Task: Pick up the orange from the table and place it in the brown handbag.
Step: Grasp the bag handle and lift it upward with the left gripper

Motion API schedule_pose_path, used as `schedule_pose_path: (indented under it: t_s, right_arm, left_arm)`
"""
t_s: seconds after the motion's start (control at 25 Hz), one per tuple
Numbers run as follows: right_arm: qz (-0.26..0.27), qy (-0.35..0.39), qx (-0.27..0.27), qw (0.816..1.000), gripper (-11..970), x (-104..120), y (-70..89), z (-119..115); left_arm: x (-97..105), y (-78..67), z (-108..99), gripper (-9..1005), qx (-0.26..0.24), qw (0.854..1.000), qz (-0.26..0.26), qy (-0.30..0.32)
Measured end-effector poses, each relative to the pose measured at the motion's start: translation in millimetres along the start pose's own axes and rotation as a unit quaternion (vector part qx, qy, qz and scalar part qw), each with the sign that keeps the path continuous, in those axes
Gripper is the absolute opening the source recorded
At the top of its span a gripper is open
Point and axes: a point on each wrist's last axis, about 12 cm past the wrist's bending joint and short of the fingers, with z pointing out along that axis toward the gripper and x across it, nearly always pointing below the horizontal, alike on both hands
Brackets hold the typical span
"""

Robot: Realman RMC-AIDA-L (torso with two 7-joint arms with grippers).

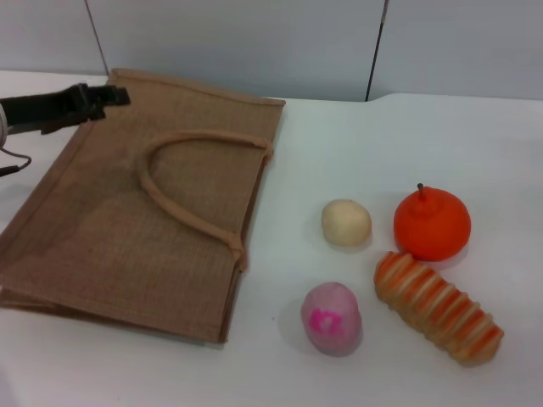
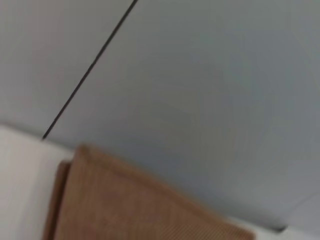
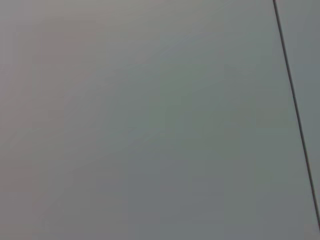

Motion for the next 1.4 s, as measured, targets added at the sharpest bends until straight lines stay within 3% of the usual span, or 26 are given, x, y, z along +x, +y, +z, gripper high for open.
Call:
schedule_pose_path:
  t_s: [0.36, 0.56, 0.8, 1.4]
  right_arm:
    - [-0.002, 0.008, 0.003, 1.000, 800, 2, -2.0, 0]
    - [-0.002, 0.008, 0.003, 1.000, 800, 1, -2.0, 0]
    - [-0.002, 0.007, 0.002, 1.000, 799, 1, -1.4, 1]
    - [0.001, 0.004, -0.002, 1.000, 799, 0, 2.3, 4]
  left_arm:
    - [-17, -19.1, 2, 591, -0.051, 0.992, 0.032, 0.108]
    - [-17, -22.9, 6, 586, -0.071, 0.986, 0.047, 0.141]
    - [-13, -21.2, 12, 584, -0.076, 0.984, 0.050, 0.155]
    - [4, -29.1, 53, 581, -0.093, 0.976, 0.131, 0.150]
